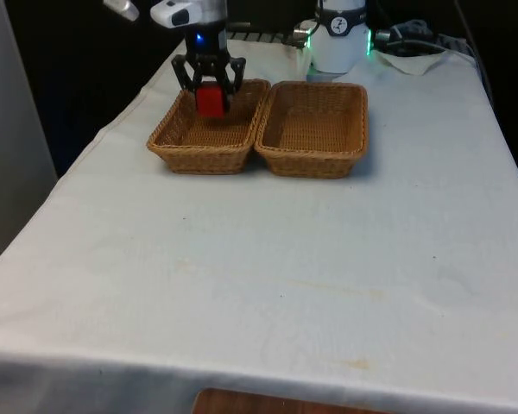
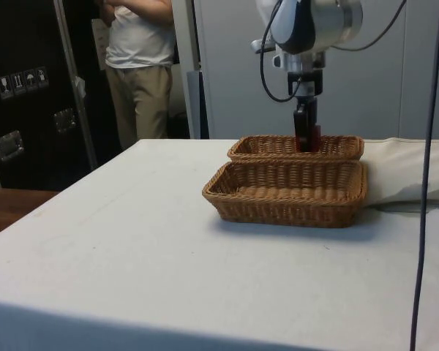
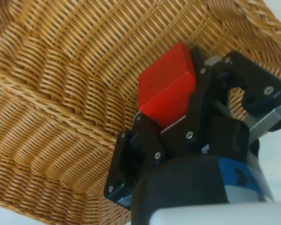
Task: Pick up the red cube and place it into the right basket.
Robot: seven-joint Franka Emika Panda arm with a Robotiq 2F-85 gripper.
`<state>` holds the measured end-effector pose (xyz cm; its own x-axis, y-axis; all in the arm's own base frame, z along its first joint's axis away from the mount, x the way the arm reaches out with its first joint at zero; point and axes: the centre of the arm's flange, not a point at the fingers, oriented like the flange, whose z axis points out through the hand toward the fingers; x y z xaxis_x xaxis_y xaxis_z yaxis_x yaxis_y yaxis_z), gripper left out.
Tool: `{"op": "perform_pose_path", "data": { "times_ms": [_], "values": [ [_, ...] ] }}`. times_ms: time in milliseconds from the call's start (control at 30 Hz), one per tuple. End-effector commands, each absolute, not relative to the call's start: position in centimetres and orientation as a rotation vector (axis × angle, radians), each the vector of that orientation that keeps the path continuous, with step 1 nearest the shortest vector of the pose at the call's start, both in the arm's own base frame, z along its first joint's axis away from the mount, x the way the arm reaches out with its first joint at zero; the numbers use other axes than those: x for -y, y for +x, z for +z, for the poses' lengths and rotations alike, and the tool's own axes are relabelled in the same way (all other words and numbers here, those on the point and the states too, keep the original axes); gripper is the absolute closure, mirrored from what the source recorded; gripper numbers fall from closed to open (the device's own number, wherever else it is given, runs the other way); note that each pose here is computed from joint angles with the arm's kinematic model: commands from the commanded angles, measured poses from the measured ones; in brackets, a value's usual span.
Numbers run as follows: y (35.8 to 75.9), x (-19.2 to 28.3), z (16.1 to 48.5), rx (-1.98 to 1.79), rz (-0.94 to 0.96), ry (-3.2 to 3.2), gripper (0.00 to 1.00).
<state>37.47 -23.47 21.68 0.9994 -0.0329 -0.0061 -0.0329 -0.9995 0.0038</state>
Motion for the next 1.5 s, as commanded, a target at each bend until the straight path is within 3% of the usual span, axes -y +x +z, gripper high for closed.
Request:
{"op": "perform_pose_path", "data": {
  "times_ms": [0,900,933,967,1167,1200,1233,1300,1467],
  "values": [
    [37.43,23.38,21.75,0.055,0.008,3.149,0.97],
    [37.34,23.65,21.58,0.062,-0.007,3.147,0.97],
    [37.35,23.65,21.5,0.063,-0.011,3.142,0.89],
    [37.32,23.67,21.63,0.063,-0.006,3.149,0.89],
    [37.32,23.71,21.66,0.064,-0.005,3.151,0.34],
    [37.37,23.75,21.56,0.066,-0.01,3.142,0.1],
    [37.33,23.7,21.69,0.062,-0.004,3.152,0.1],
    [37.3,23.73,21.69,0.064,-0.005,3.152,0.0],
    [37.34,23.75,21.72,0.064,-0.003,3.152,0.0]
  ]
}}
